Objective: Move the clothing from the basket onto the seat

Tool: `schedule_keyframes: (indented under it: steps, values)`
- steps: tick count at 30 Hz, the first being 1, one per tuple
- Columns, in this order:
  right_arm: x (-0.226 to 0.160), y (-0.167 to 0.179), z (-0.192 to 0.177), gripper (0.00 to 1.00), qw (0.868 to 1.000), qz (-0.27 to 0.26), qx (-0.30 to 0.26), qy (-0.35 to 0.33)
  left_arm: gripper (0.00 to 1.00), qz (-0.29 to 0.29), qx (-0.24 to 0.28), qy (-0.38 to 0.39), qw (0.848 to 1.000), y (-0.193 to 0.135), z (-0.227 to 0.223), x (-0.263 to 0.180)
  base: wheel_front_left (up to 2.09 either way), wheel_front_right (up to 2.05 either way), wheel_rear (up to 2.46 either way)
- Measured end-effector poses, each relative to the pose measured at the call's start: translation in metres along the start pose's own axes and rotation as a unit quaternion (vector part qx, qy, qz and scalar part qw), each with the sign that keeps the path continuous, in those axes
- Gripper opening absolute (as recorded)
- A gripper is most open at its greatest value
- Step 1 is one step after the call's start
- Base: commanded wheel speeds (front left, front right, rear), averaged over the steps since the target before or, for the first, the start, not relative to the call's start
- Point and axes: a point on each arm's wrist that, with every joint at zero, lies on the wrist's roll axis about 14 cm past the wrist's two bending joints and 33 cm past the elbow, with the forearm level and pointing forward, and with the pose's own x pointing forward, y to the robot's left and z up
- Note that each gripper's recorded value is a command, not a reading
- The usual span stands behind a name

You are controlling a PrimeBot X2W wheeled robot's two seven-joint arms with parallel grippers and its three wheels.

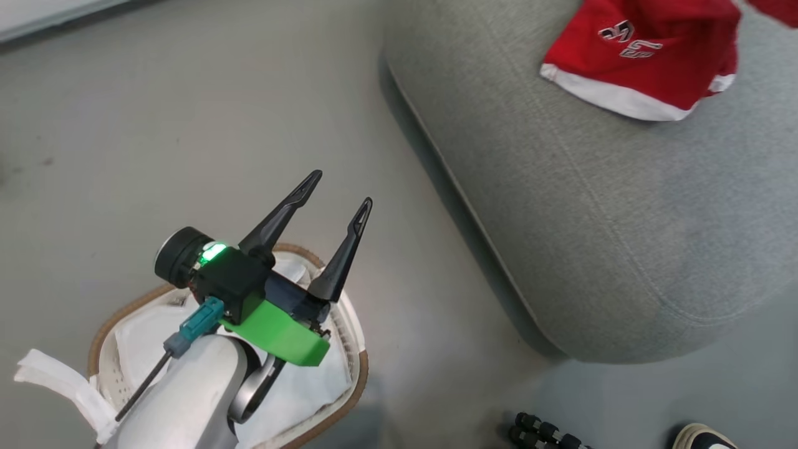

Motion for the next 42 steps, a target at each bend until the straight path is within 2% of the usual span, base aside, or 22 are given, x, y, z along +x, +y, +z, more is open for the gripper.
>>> schedule_keyframes:
  steps: [5, 10, 14, 19, 26, 28, 29, 30, 36, 39, 42]
  values:
    - [0.021, 0.014, -0.022, 0.00, 0.998, 0.000, -0.049, 0.040, 1.00, 0.024, -0.004, 0.015, 1.000, 0.029, -0.017, -0.012, 0.00, 0.00, 0.00]
    - [0.021, 0.057, -0.072, 0.00, 0.992, 0.019, -0.062, 0.105, 1.00, 0.047, -0.017, 0.028, 0.998, 0.054, -0.036, -0.023, 0.00, 0.00, 0.00]
    - [-0.008, 0.096, -0.131, 0.00, 0.982, 0.040, -0.047, 0.177, 1.00, 0.063, -0.029, 0.035, 0.997, 0.070, -0.049, -0.030, 0.00, 0.00, 0.00]
    - [-0.058, 0.123, -0.198, 0.00, 0.962, 0.046, -0.026, 0.267, 1.00, 0.084, -0.033, 0.050, 0.995, 0.084, -0.062, -0.043, 0.00, 0.00, 0.00]
    - [-0.086, 0.139, -0.226, 0.00, 0.955, 0.049, -0.007, 0.293, 1.00, 0.105, -0.026, 0.057, 0.992, 0.097, -0.065, -0.053, 0.00, 0.00, 0.00]
    - [-0.092, 0.135, -0.226, 0.45, 0.955, 0.046, -0.004, 0.292, 1.00, 0.106, -0.024, 0.053, 0.993, 0.097, -0.061, -0.051, 0.00, 0.00, 0.00]
    - [-0.093, 0.134, -0.225, 0.84, 0.956, 0.047, -0.003, 0.290, 1.00, 0.106, -0.023, 0.050, 0.993, 0.096, -0.058, -0.050, 0.00, 0.00, 0.00]
    - [-0.096, 0.133, -0.224, 1.00, 0.956, 0.048, -0.005, 0.290, 1.00, 0.107, -0.021, 0.046, 0.993, 0.096, -0.054, -0.048, 0.00, 0.00, 0.00]
    - [-0.106, 0.120, -0.208, 1.00, 0.959, 0.048, 0.009, 0.279, 1.00, 0.117, -0.012, 0.030, 0.993, 0.090, -0.034, -0.045, 0.00, 0.00, 0.00]
    - [-0.104, 0.118, -0.187, 1.00, 0.966, 0.057, 0.017, 0.250, 1.00, 0.133, -0.006, 0.021, 0.991, 0.090, -0.022, -0.049, 0.00, 0.00, 0.00]
    - [-0.113, 0.119, -0.173, 1.00, 0.968, 0.068, 0.033, 0.238, 1.00, 0.142, 0.006, 0.015, 0.990, 0.085, -0.011, -0.052, 0.00, 0.00, 0.00]
